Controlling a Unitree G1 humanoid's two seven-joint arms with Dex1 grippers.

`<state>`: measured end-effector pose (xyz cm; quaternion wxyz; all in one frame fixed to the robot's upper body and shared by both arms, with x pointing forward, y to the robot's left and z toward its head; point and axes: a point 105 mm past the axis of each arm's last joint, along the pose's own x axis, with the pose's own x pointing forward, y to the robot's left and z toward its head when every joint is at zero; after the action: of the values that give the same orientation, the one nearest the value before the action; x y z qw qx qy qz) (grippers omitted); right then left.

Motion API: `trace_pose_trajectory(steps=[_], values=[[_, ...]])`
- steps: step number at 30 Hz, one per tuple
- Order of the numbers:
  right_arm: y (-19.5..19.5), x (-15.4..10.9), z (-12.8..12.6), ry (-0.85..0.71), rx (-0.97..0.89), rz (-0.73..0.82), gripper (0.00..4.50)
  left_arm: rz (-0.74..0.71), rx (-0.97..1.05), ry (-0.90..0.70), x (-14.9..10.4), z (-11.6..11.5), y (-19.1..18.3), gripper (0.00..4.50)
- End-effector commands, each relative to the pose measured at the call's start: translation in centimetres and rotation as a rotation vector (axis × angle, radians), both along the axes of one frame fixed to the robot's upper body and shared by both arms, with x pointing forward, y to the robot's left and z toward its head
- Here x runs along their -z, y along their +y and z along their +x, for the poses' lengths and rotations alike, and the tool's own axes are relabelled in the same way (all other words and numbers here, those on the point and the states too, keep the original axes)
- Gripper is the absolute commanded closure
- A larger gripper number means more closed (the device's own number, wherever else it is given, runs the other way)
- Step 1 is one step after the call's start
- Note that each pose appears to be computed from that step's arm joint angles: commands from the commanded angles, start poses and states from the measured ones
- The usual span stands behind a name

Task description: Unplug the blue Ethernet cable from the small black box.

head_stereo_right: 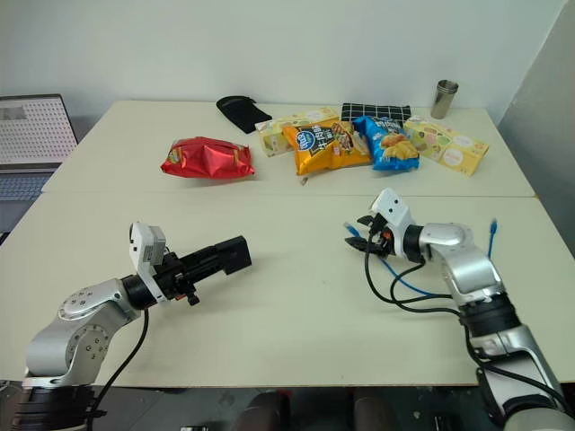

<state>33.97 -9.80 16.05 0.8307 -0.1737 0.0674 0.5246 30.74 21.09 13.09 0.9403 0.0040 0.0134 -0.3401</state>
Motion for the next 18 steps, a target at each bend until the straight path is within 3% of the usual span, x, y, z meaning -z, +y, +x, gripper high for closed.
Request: trace_pose_trajectory(steps=[1, 6, 15, 17, 18], values=[[3.4, -2.5, -2.3, -0.061, -0.130, 0.049, 1.19, 0.069, -0.285, -0.199, -1.5, 2.3, 3.7, 3.73], [6.7, -2.0, -2.9, -0.076, -0.159, 0.050, 1.19, 0.053, -0.514, -0.265, -0.5, 4.5, 6.5, 3.73], [7.7, -0.8, -3.8, -0.062, -0.194, 0.012, 1.19, -0.006, -0.622, -0.224, 2.3, 6.3, 7.7, 3.73], [7.7, -0.8, -3.8, -0.062, -0.191, 0.008, 1.11, -0.011, -0.620, -0.203, 3.0, 6.1, 7.7, 3.02], [7.6, -0.7, -3.8, -0.062, -0.190, 0.006, 1.11, -0.024, -0.615, -0.189, 3.4, 5.9, 7.7, 2.92]])
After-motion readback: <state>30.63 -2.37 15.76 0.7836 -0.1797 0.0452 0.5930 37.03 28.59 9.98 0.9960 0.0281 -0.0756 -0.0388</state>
